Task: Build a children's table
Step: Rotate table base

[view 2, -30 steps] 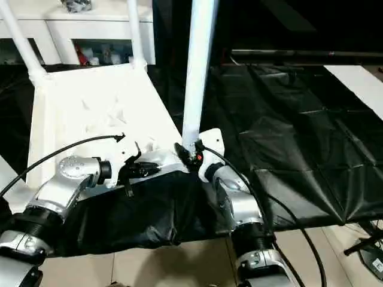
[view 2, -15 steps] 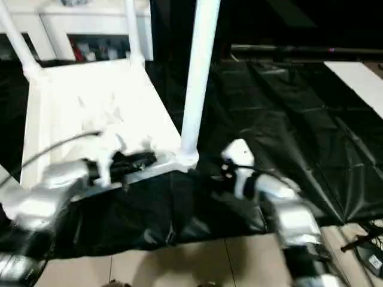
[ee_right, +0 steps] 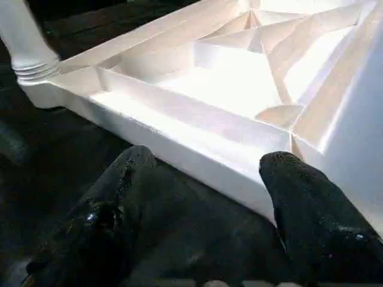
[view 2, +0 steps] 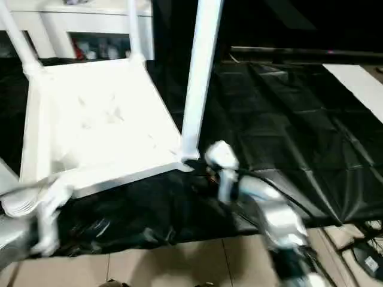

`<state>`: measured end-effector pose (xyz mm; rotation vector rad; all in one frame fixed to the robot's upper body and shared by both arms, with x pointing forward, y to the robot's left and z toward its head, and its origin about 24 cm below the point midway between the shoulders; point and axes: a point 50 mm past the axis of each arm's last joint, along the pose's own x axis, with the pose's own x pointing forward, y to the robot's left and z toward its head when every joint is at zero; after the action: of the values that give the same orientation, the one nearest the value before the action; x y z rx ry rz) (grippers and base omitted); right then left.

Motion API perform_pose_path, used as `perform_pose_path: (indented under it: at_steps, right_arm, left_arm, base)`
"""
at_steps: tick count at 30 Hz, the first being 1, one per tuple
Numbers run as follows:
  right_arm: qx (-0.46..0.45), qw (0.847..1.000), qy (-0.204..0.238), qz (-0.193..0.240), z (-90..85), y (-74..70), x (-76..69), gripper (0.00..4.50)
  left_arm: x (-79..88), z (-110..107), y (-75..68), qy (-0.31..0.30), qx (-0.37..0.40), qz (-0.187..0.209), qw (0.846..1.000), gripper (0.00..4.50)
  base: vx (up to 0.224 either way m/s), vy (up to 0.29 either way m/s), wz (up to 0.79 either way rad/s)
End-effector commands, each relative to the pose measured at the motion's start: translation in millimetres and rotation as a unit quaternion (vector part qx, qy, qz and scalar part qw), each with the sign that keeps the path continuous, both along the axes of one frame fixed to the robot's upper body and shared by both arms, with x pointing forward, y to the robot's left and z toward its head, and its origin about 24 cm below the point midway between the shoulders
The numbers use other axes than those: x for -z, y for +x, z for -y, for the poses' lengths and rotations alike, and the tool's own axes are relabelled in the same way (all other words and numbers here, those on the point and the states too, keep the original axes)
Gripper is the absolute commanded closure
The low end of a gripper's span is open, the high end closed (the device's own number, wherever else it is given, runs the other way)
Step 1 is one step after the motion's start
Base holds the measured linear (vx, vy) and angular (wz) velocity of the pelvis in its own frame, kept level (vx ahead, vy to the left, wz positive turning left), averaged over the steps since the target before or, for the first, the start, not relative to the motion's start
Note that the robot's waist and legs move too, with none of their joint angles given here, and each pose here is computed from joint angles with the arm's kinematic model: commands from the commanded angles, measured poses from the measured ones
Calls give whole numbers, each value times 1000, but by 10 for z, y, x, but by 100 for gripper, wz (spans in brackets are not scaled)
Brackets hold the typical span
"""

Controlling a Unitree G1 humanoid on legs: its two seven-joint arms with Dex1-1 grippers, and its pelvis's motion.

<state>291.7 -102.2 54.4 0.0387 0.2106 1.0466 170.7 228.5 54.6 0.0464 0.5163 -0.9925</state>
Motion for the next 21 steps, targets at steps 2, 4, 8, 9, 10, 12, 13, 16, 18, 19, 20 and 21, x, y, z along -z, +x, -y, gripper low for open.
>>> perform_pose_path:
  at_steps: [2,4,8,9,10,12,13,16,18,19,20,21]
  right_arm:
    - [50,999,-12,16,-23,138,22,125]
    - [68,997,-17,18,-7,178,26,125]
    - [170,985,-32,20,204,386,44,125]
    - [170,985,-32,20,204,386,44,125]
    - [205,978,-40,25,297,446,46,125]
    - [238,970,-50,27,380,497,56,125]
    - [272,960,-65,27,499,549,75,125]
    - [297,951,-84,29,604,580,96,125]
    - [293,951,-91,27,654,577,116,125]
    - [288,953,-91,27,648,570,120,125]
    - [268,959,-88,23,617,537,140,125]
    - [264,960,-88,22,609,530,144,125]
  left_arm:
    - [-68,-287,-137,42,-22,1,999,210]
    - [-81,-347,-168,48,-31,-3,998,198]
    - [-218,-722,-260,78,-80,12,994,158]
    - [-218,-722,-260,78,-80,12,994,153]
    - [-264,-806,-290,80,-91,20,992,151]
    - [-304,-863,-312,81,-98,29,991,131]
    - [-371,-910,-287,78,-105,43,990,118]
    - [-446,-906,-231,64,-110,68,990,105]
    - [-554,-764,-71,14,-109,123,986,92]
    - [-571,-726,-35,1,-108,133,985,80]
    - [-634,-590,97,-37,-100,167,980,64]
    - [-647,-563,122,-45,-97,173,979,62]
  base:
    - [0,0,0]
    - [0,0,0]
    - [0,0,0]
    - [0,0,0]
    - [0,0,0]
    - [0,0,0]
    - [0,0,0]
    - [0,0,0]
    - [0,0,0]
    - [0,0,0]
    - [0,0,0]
    - [0,0,0]
